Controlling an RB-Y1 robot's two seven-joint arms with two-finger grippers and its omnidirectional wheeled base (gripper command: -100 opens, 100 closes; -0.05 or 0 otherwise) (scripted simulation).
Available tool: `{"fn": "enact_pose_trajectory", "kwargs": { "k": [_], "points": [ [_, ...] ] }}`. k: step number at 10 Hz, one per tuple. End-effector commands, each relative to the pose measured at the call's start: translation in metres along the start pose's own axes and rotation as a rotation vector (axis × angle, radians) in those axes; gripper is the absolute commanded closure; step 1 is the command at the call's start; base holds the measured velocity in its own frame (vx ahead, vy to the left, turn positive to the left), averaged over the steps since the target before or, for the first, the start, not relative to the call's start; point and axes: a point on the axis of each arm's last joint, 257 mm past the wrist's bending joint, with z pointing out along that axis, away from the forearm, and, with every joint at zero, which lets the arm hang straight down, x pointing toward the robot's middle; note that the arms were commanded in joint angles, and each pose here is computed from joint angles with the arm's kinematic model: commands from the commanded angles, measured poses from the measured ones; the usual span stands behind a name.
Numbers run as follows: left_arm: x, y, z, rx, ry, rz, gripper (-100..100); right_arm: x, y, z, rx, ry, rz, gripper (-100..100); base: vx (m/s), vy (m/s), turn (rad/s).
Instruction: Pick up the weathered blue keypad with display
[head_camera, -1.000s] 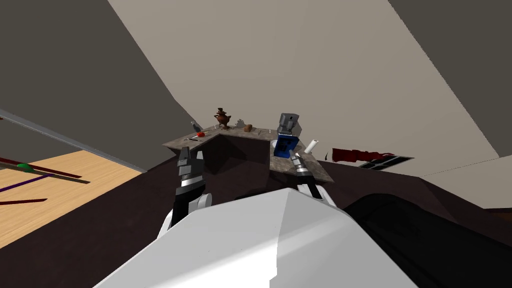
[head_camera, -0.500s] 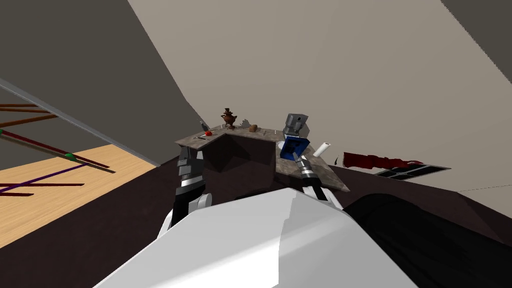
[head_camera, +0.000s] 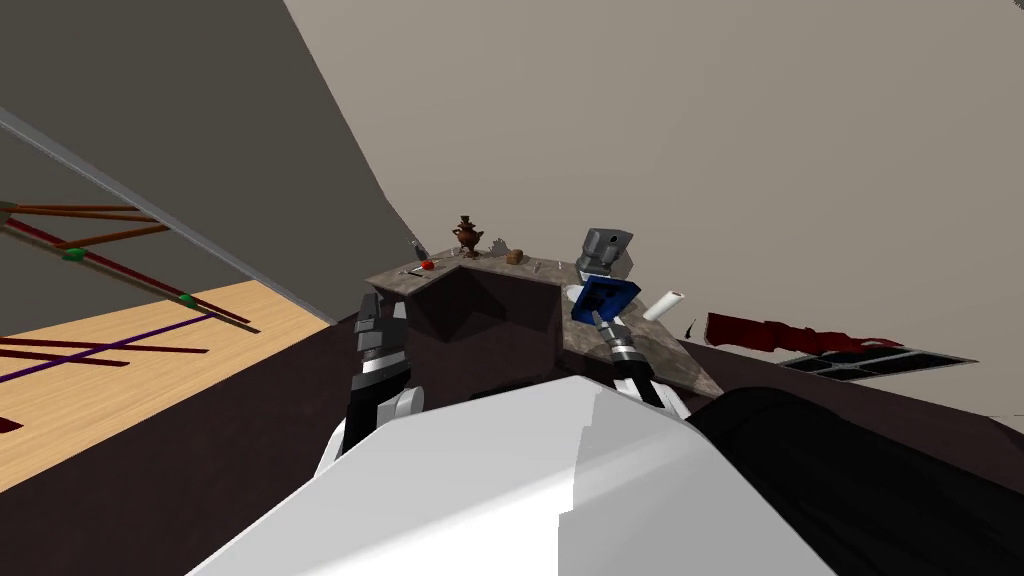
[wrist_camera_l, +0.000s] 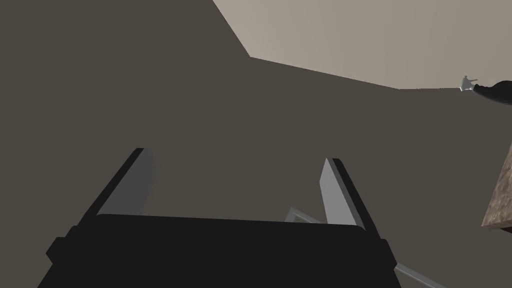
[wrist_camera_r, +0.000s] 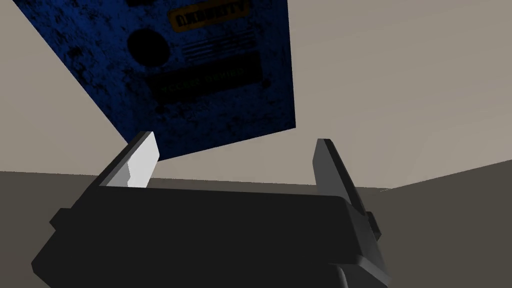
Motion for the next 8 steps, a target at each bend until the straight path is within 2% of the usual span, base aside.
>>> {"fn": "enact_pose_trajectory", "kwargs": {
  "k": [1, 2, 3, 4, 5, 7, 8],
  "points": [
    [0.0, 0.0, 0.0, 0.0, 0.0, 0.0, 0, 0.004, -0.023, -0.006, 0.04, 0.022, -0.088, -100, 0.037, 0.055, 0.142],
    [0.0, 0.0, 0.0, 0.0, 0.0, 0.0, 0, 0.007, -0.043, -0.012, 0.075, 0.044, -0.148, -100, 0.056, 0.109, 0.23],
    [0.0, 0.0, 0.0, 0.0, 0.0, 0.0, 0, 0.007, -0.043, -0.012, 0.074, 0.044, -0.165, -100, 0.055, 0.083, 0.056],
    [0.0, 0.0, 0.0, 0.0, 0.0, 0.0, 0, 0.01, -0.064, -0.018, 0.11, 0.068, -0.227, -100, 0.053, 0.078, 0.128],
    [0.0, 0.0, 0.0, 0.0, 0.0, 0.0, 0, 0.01, -0.064, -0.018, 0.109, 0.068, -0.239, -100, 0.041, 0.058, 0.066],
    [0.0, 0.0, 0.0, 0.0, 0.0, 0.0, 0, 0.014, -0.105, -0.034, 0.177, 0.12, -0.365, -100, 0.051, 0.073, 0.187],
    [0.0, 0.0, 0.0, 0.0, 0.0, 0.0, 0, 0.014, -0.105, -0.034, 0.176, 0.121, -0.381, -100, 0.055, 0.07, 0.07]
  ]
}}
